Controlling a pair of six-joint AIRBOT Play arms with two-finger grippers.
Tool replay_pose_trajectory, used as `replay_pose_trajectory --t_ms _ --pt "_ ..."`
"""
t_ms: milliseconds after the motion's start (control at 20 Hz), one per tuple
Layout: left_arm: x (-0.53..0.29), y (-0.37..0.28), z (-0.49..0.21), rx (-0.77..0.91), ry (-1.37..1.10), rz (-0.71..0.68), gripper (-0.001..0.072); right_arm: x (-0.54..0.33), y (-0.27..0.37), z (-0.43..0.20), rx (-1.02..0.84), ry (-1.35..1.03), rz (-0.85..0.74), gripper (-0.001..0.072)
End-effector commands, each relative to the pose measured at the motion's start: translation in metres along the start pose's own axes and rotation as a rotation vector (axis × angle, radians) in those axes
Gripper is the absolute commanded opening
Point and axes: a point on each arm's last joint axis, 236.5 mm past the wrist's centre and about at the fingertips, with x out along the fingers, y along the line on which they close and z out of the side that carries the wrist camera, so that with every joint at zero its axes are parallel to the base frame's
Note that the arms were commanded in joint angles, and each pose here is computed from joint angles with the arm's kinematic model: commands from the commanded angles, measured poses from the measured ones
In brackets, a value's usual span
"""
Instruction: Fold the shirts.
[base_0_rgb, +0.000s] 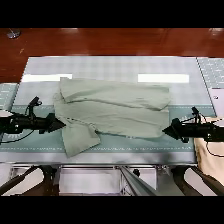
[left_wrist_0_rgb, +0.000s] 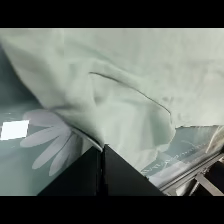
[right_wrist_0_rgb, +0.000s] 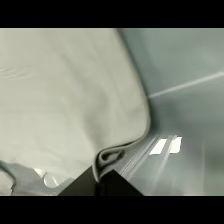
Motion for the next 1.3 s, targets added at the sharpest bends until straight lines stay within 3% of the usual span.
replay_pose_trajectory --t_ms 0,350,650,900,1250 --pt "-0.021 -0.019 0.010 0.028 -0.029 -0.071 0.0020 -0.011 0.023 0.005 -0.076 0.009 0.056 0.0026" --pt "-0.059 -0.050 0.087 0.046 -0.236 -0.077 0.0019 -0.058 0.067 0.066 -0.201 -0.153 0.063 0.0026" --pt "-0.041 -0.095 0.171 0.121 -0.237 -0.071 0.0019 -0.049 0.098 0.125 -0.319 -0.131 0.030 0.0026" --pt "-0.024 -0.100 0.237 0.040 -0.227 -0.090 0.0020 -0.037 0.110 0.185 -0.268 -0.140 0.022 0.0025" --pt "0.000 -0.086 0.268 0.043 -0.235 -0.079 0.0020 -0.018 0.109 0.207 -0.261 -0.148 0.014 0.0026"
